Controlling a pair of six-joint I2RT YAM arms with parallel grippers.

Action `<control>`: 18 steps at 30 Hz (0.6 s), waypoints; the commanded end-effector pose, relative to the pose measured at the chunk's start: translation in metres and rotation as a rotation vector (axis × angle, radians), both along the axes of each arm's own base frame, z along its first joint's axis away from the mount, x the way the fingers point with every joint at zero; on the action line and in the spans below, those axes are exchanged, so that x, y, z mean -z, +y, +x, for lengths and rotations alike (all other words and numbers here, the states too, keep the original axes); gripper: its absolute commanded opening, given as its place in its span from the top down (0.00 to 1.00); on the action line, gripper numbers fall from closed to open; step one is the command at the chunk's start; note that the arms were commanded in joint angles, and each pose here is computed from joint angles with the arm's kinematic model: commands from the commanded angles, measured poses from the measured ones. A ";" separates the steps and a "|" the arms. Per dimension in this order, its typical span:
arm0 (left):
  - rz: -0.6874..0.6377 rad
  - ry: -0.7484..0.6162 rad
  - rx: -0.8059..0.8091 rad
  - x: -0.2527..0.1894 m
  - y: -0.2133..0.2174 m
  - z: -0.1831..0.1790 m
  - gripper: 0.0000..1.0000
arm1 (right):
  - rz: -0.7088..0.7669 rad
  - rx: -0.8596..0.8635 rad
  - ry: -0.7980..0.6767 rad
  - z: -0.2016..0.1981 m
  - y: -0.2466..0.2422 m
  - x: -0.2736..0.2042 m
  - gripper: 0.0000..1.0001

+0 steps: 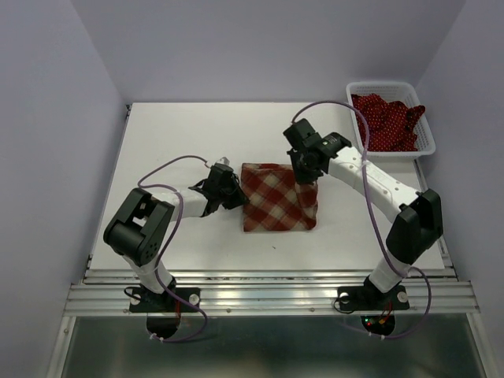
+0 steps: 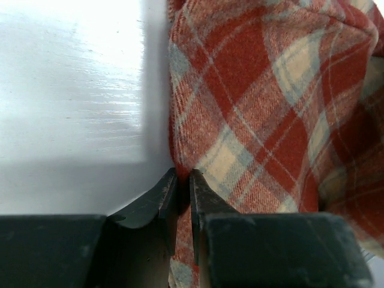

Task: Fold and stack the skirts
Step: Fold the skirt

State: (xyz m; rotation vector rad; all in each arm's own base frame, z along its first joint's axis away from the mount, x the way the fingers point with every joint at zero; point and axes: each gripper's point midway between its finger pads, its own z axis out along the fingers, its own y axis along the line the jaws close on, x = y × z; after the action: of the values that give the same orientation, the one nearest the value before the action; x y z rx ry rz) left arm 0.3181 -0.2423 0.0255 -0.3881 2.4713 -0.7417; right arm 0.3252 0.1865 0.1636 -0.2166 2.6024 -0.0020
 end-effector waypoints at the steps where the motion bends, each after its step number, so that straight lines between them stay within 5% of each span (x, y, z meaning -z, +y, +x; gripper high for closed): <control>1: -0.037 -0.004 -0.001 -0.002 -0.008 -0.003 0.78 | 0.027 -0.024 -0.029 -0.001 0.031 -0.015 0.99; 18: -0.025 0.008 -0.030 -0.001 -0.006 -0.009 0.79 | 0.082 -0.141 -0.022 -0.014 0.113 0.007 0.99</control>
State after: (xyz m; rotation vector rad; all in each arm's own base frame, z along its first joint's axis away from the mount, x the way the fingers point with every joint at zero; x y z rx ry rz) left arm 0.3143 -0.2477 0.0237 -0.4405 2.4679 -0.7613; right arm 0.3041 0.2699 0.1486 -0.3991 2.6113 0.0469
